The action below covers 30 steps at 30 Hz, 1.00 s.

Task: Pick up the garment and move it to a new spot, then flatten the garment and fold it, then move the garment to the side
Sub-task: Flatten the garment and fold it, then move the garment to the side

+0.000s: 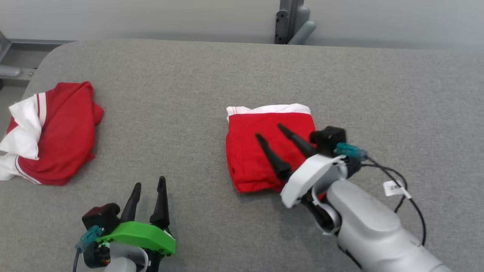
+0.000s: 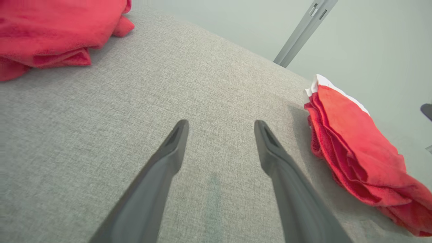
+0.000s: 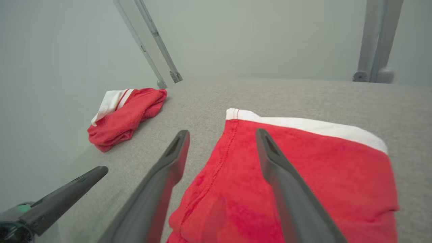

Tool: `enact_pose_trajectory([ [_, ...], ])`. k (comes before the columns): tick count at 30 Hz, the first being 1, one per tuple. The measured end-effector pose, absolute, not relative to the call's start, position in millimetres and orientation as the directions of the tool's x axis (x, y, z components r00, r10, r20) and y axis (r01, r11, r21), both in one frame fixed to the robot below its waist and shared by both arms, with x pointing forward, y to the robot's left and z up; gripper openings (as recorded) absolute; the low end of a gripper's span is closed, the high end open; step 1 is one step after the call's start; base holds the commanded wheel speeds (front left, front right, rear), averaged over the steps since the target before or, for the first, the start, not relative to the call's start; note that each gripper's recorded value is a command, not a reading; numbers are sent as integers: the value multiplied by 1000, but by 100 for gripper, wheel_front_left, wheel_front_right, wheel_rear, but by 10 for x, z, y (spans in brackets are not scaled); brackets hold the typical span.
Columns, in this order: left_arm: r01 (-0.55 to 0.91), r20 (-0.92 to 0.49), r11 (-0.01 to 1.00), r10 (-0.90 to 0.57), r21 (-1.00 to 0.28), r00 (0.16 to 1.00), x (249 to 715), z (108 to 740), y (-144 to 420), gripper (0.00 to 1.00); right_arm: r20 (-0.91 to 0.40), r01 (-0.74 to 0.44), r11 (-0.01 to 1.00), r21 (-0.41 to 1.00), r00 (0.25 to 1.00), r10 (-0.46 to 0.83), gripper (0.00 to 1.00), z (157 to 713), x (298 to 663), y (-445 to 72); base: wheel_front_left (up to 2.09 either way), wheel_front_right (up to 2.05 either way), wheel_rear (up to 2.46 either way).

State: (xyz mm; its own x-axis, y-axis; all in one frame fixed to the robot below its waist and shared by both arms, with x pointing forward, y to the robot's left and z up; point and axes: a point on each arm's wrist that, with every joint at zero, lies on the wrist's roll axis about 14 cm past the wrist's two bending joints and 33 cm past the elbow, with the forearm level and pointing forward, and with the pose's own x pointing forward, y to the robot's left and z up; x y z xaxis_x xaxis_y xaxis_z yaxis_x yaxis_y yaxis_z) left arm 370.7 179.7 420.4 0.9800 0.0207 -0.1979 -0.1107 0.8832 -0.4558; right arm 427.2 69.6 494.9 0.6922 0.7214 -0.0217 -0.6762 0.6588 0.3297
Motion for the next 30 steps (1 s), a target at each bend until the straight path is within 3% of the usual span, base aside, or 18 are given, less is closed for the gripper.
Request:
enact_pose_trajectory([
  [4,-110,-178,899,36,-424,983,3756,4267,1836,100,9,-552,784,284,819,574,100,5018,4537,47,0,0,0],
  [7,-104,-171,910,38,-401,985,3766,4282,1829,100,-28,-378,885,274,916,400,100,4836,4513,-667,0,0,0],
  [13,-48,-143,931,-4,-362,990,3836,4353,1709,100,-54,-186,960,210,978,201,100,4703,4302,-1441,0,0,0],
  [20,-24,-132,943,-21,-331,991,3790,4380,1661,100,-64,-98,971,218,991,114,100,4639,4040,-1645,0,0,0],
  [30,-18,-126,947,-24,-322,992,3696,4400,1669,100,-54,-98,967,237,992,114,100,4661,3911,-1569,0,0,0],
])
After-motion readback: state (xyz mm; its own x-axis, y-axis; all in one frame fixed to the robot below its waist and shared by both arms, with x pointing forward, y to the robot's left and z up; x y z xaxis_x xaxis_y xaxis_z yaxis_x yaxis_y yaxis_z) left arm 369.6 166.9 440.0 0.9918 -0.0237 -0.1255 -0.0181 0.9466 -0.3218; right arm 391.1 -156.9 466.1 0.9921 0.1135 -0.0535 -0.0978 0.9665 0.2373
